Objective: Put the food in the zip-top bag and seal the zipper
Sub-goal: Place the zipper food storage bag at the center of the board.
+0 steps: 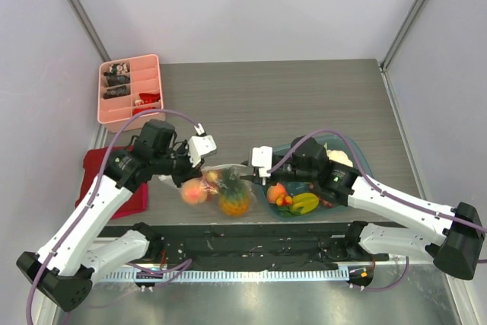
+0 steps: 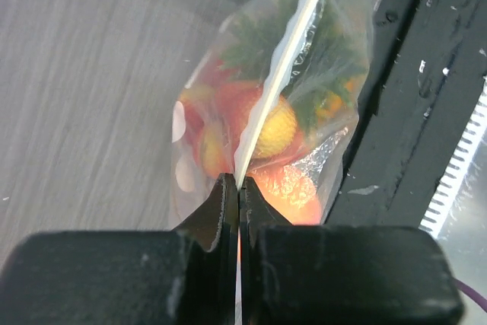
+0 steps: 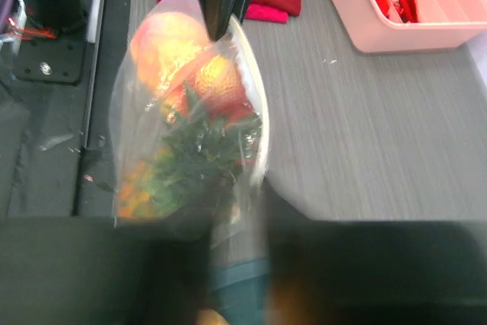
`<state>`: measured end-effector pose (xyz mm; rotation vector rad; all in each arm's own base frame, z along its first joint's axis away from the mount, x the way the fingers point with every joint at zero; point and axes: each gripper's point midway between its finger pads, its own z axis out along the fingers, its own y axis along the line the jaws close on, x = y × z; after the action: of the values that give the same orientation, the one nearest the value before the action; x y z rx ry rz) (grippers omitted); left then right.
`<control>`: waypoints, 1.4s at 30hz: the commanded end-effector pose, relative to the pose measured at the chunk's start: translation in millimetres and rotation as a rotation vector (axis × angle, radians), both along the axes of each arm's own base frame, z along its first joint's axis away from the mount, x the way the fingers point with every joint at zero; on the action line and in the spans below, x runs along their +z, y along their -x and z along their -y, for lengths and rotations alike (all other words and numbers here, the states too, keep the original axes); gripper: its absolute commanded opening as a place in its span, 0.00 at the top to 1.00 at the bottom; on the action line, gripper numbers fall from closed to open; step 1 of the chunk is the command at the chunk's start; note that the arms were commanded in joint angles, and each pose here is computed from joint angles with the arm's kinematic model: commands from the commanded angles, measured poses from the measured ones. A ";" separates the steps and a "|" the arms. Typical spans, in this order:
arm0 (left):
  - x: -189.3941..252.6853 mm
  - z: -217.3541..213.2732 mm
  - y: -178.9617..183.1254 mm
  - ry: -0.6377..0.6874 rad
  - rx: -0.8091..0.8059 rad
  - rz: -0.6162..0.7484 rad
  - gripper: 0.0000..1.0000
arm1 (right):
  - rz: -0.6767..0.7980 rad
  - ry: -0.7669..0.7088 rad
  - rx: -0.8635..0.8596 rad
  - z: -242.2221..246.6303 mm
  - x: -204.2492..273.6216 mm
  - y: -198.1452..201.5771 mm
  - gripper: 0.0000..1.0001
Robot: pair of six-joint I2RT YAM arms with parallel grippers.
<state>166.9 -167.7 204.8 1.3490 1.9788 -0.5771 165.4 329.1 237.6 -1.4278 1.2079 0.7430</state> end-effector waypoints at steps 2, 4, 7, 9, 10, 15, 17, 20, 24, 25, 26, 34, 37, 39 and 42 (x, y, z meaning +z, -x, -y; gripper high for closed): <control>41.6 -0.9 -41.9 0.003 0.106 0.164 1.00 | -0.014 -0.080 -0.105 -2.6 40.5 -14.9 0.33; 58.3 -6.6 -65.2 -0.014 0.159 0.236 1.00 | -0.031 -0.088 -0.172 2.1 49.4 -22.9 0.08; 71.4 -7.0 -101.7 -0.063 0.195 0.303 1.00 | -0.090 -0.143 -0.262 8.7 63.2 -30.0 0.00; 67.5 -5.4 -128.5 -0.119 0.195 0.333 1.00 | -0.120 -0.170 -0.285 12.8 74.5 -28.7 0.01; 82.3 -9.1 -149.6 -0.125 0.232 0.398 1.00 | -0.132 -0.175 -0.299 14.8 76.8 -29.1 0.00; 90.1 -12.1 -225.1 -0.168 0.259 0.474 1.00 | -0.143 -0.208 -0.405 32.4 96.7 -37.1 0.00; 98.9 -7.8 -238.8 -0.163 0.231 0.529 1.00 | -0.145 -0.210 -0.450 42.8 101.0 -40.1 0.00; 80.1 3.0 -235.5 -0.173 0.142 0.510 1.00 | -0.161 -0.203 -0.494 54.9 99.7 -42.0 0.00; 2.3 5.6 -201.1 -0.269 0.039 0.394 1.00 | -0.161 -0.178 -0.649 87.7 91.4 -59.9 0.00; -3.6 6.5 -188.7 -0.269 0.021 0.386 1.00 | -0.163 -0.171 -0.667 92.6 89.9 -61.8 0.00; -16.2 13.8 -174.5 -0.273 -0.015 0.362 1.00 | -0.164 -0.165 -0.702 100.5 88.6 -67.5 0.00; -102.5 6.7 -74.2 -0.269 -0.012 0.052 1.00 | -0.235 -0.037 -0.854 144.8 55.6 -76.3 0.00; -97.3 2.0 -56.1 -0.254 -0.016 0.011 1.00 | -0.253 -0.017 -0.873 153.4 53.7 -74.2 0.00; -87.4 -3.1 -36.3 -0.249 -0.037 -0.041 0.77 | -0.264 -0.010 -0.900 161.8 53.3 -75.5 0.00; -51.5 3.2 -16.7 -0.166 -0.061 -0.071 0.29 | -0.274 -0.015 -0.927 171.7 60.2 -77.4 0.00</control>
<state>211.2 -160.9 104.1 1.5677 2.1147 -0.3289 243.3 172.2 266.4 -0.6964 1.8858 0.2821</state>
